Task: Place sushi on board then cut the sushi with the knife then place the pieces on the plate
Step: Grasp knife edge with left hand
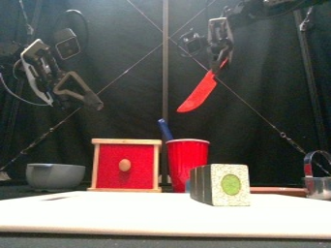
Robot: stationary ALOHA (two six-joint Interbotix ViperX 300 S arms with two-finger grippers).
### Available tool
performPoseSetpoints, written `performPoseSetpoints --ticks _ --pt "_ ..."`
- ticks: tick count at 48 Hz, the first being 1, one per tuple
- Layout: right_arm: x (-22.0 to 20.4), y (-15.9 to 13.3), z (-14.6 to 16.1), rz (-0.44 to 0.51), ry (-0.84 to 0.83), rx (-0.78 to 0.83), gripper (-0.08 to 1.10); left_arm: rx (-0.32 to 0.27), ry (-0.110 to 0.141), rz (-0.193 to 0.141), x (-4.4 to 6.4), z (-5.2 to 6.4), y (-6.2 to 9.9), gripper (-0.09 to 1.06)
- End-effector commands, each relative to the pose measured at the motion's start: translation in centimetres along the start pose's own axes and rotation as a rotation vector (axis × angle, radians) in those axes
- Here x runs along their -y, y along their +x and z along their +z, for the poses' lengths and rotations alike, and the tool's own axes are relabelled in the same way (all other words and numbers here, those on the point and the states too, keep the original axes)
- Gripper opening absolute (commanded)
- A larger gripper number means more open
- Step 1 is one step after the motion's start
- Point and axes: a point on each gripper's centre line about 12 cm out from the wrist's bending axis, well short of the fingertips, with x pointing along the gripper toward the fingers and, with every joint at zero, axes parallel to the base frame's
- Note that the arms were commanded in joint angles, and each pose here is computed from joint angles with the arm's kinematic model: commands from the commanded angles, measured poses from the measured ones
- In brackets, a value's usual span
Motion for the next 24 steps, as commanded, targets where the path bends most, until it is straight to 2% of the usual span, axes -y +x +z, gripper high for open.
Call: performPoseSetpoints --ticks 1,11,24 --pt "-1.7 -2.1 -1.8 -0.001 -0.038 0.144 0.28 0.047 -0.002 -0.003 0.2 1.5 0.2 -0.03" --pt "-3.4 -1.6 -5.1 0.008 -0.082 0.373 0.28 0.086 -0.003 -0.003 0.2 2.6 0.2 -0.03" --pt "-4.6 1.2 -10.2 0.054 -0.134 0.683 0.29 0.138 0.001 -0.009 0.4 4.4 0.5 -0.03"
